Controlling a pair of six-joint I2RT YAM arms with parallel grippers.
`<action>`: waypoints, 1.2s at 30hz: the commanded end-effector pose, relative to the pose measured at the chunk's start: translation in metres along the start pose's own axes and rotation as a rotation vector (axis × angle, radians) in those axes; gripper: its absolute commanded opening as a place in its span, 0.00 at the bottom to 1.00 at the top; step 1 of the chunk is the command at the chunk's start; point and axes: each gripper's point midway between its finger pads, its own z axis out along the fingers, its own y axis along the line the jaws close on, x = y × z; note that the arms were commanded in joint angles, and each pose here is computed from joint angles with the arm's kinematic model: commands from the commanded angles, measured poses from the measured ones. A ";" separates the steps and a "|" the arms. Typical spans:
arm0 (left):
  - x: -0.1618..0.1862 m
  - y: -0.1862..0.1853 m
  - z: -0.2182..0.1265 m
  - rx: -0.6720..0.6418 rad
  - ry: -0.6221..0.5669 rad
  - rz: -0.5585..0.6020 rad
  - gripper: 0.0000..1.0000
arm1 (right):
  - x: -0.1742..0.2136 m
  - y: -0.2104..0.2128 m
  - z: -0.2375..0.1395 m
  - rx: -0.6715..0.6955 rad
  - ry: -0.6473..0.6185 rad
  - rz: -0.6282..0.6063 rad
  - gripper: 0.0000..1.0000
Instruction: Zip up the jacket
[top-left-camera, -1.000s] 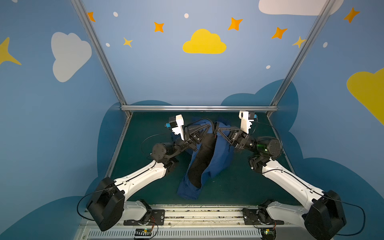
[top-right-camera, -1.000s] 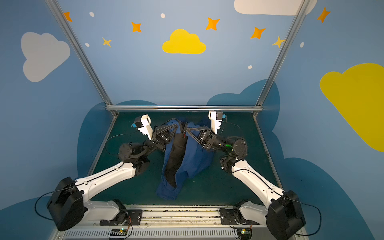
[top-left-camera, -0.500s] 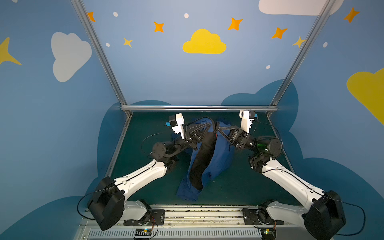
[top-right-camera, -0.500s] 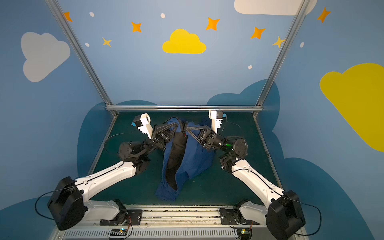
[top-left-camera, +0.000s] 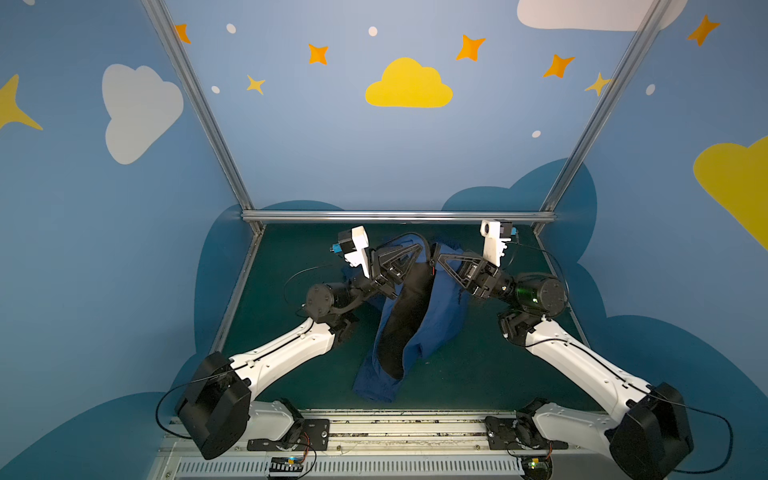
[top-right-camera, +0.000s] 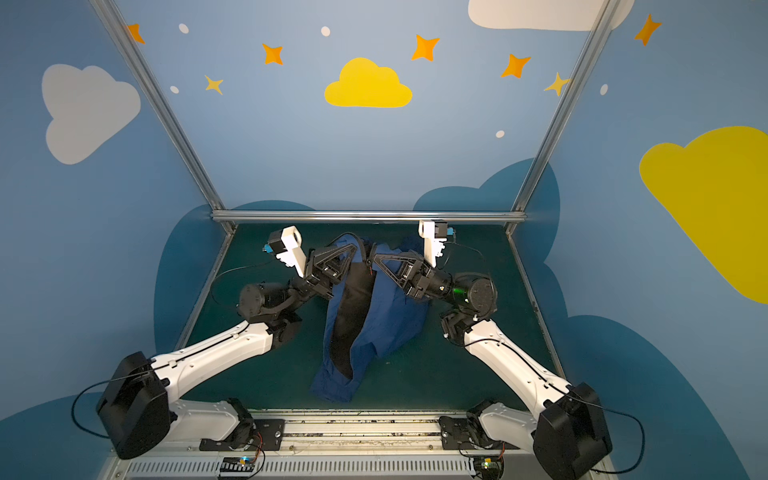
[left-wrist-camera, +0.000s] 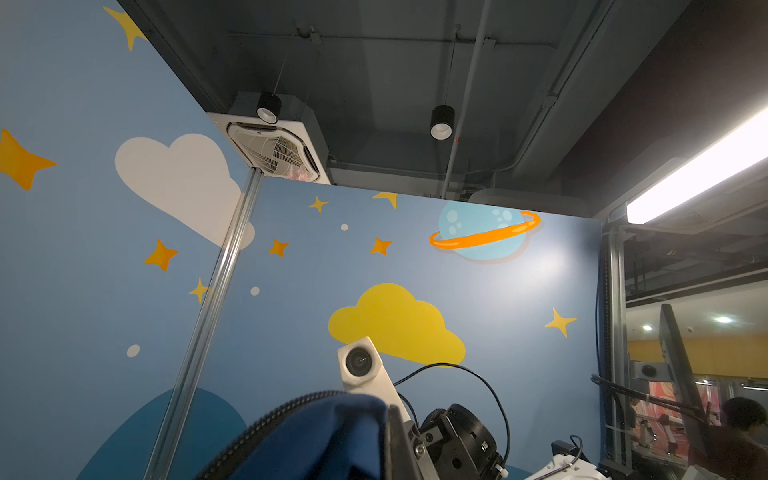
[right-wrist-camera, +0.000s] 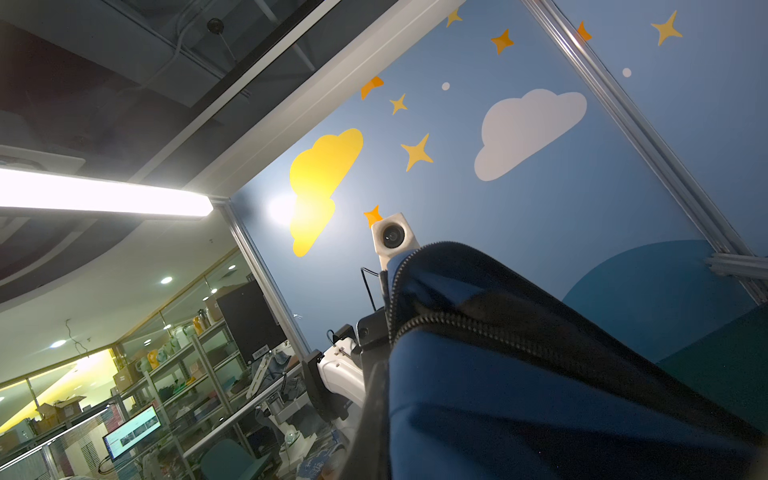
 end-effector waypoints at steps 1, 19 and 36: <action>-0.024 -0.014 0.005 0.039 -0.071 0.051 0.03 | -0.009 0.027 0.000 -0.063 -0.017 -0.070 0.00; -0.020 -0.016 0.005 0.049 -0.058 0.047 0.03 | -0.012 0.025 0.004 -0.066 -0.015 -0.066 0.00; -0.005 -0.012 0.001 0.039 -0.028 0.049 0.03 | -0.019 0.029 0.005 -0.070 -0.038 -0.079 0.00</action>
